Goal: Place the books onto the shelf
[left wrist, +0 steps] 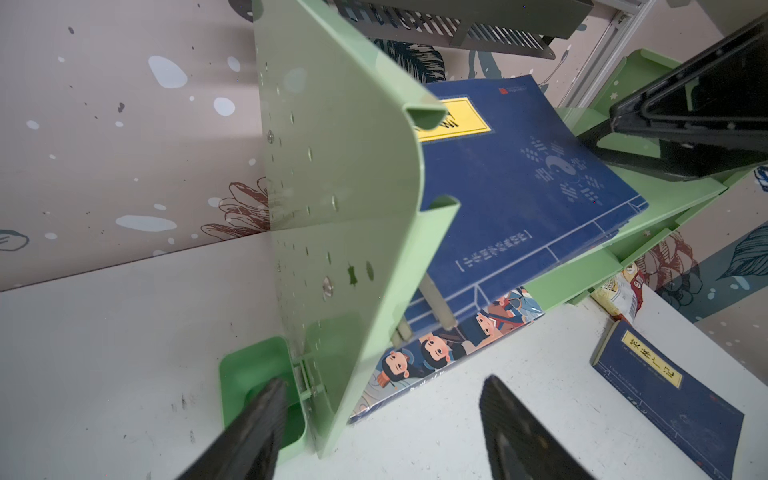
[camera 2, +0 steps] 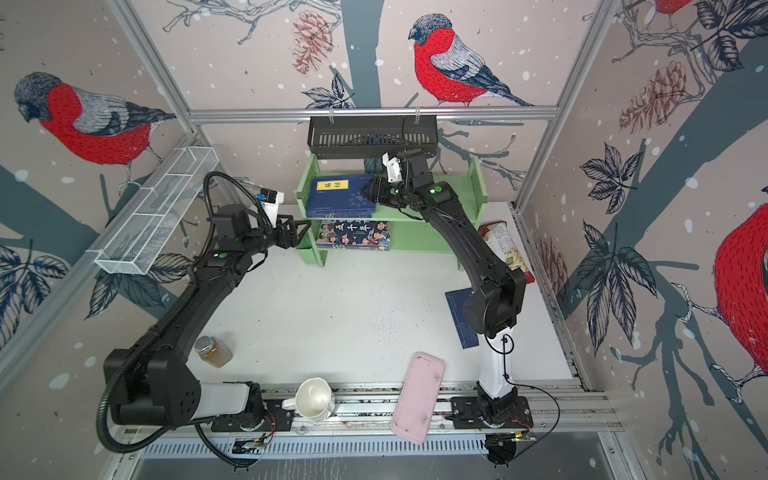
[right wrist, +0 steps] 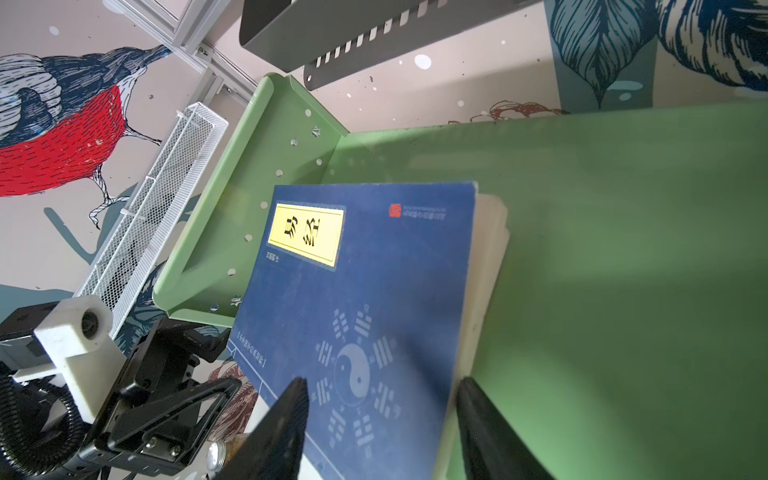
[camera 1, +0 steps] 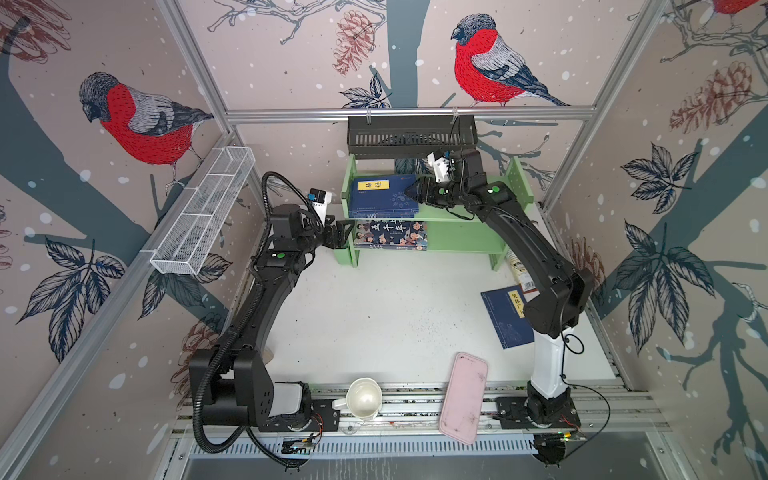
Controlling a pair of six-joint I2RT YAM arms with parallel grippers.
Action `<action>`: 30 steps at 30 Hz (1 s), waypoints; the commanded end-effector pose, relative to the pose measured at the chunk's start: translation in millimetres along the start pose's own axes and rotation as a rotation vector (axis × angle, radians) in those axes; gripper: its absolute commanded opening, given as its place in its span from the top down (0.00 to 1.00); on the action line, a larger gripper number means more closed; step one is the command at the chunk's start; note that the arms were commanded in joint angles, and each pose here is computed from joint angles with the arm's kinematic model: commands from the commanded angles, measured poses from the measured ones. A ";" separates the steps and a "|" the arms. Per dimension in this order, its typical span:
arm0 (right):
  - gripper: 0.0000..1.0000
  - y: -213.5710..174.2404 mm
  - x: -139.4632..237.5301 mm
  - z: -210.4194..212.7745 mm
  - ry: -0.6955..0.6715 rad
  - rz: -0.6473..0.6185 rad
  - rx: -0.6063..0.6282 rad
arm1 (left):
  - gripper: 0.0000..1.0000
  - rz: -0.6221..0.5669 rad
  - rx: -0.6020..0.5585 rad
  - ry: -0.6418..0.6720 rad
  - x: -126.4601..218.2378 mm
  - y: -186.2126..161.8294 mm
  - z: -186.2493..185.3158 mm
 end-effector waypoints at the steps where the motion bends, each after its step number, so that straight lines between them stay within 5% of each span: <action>1: 0.42 2.3 0.4 6.1 0.026 -0.008 0.014 | 0.26 -0.063 -0.030 -0.005 -1.4 13.1 0.0; 30: 0.42 0.9 -1.9 10.6 0.034 -0.007 0.017 | 0.27 -0.101 0.018 0.029 -8.3 15.6 7.1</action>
Point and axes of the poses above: each gripper's point midway between its finger pads, its own x axis back along the fingers, its own z axis along the line the jaws close on, y = z × x, the point moved 9 cm from there along x, back along the fingers, and after that the axes turned 2 degrees about -x, right-handed, at the moved point
